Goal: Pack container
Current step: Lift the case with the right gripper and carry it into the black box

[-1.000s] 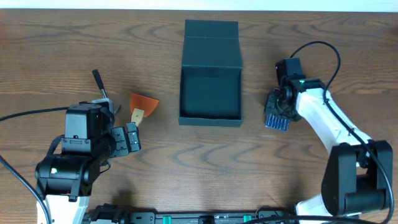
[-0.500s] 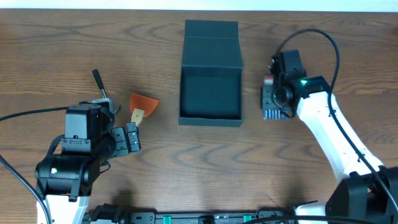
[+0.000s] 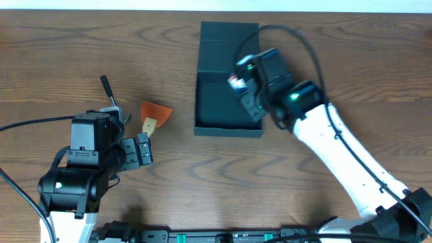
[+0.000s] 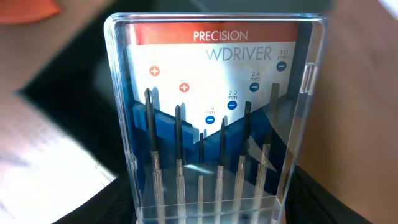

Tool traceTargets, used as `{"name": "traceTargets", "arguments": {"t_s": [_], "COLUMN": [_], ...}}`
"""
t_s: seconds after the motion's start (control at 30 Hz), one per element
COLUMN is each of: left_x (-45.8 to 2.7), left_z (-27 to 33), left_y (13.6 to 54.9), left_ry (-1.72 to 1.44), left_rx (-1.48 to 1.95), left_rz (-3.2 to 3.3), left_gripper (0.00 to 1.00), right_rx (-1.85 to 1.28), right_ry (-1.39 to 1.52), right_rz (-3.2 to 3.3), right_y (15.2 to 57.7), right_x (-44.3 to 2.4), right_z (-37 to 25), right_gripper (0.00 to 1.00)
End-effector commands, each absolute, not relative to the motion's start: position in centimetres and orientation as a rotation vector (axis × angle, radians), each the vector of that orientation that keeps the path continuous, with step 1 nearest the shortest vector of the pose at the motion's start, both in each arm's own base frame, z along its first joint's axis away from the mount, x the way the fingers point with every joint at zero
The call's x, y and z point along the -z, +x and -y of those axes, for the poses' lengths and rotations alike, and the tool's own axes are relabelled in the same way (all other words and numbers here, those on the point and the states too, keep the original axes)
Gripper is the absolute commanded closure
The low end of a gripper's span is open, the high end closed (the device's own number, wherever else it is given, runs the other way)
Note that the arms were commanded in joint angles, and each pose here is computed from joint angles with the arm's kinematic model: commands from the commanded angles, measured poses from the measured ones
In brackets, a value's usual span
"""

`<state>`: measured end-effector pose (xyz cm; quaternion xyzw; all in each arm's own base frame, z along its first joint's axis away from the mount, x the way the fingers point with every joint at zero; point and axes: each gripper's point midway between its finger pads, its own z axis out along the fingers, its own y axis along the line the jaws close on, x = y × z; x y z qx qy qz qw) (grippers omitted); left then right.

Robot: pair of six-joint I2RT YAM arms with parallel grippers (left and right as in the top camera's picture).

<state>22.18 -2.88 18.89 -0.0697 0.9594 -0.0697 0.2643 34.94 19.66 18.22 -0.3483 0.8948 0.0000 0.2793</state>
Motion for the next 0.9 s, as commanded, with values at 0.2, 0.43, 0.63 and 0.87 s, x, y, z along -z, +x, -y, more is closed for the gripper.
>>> {"name": "traceTargets", "arguments": {"t_s": [0.2,0.43,0.63,0.87], "left_x": [-19.7,-19.7,-19.7,-19.7], "left_z": [2.6,2.6,2.6,2.6], "left_y": [22.4,22.4,22.4,22.4], "left_ry": [-0.190,-0.190,-0.190,-0.190], "left_rx": [0.173,0.173,0.173,0.173], "left_rz": [-2.569,-2.569,-2.569,-2.569], "left_gripper": [0.01,0.01,0.02,0.01], "right_rx": [-0.019,0.001,0.013,-0.012], "right_ry": [-1.333,-1.445,-1.490,-1.513], "right_rz": [-2.237,-2.265,-2.286,-2.368], "right_y": [35.4,36.5,37.1,37.4], "right_x": [-15.2,-10.3,-7.8,-4.4], "right_z": [-24.2,-24.9,-24.6,-23.3], "right_gripper": [0.99,0.99,0.99,0.99]}}
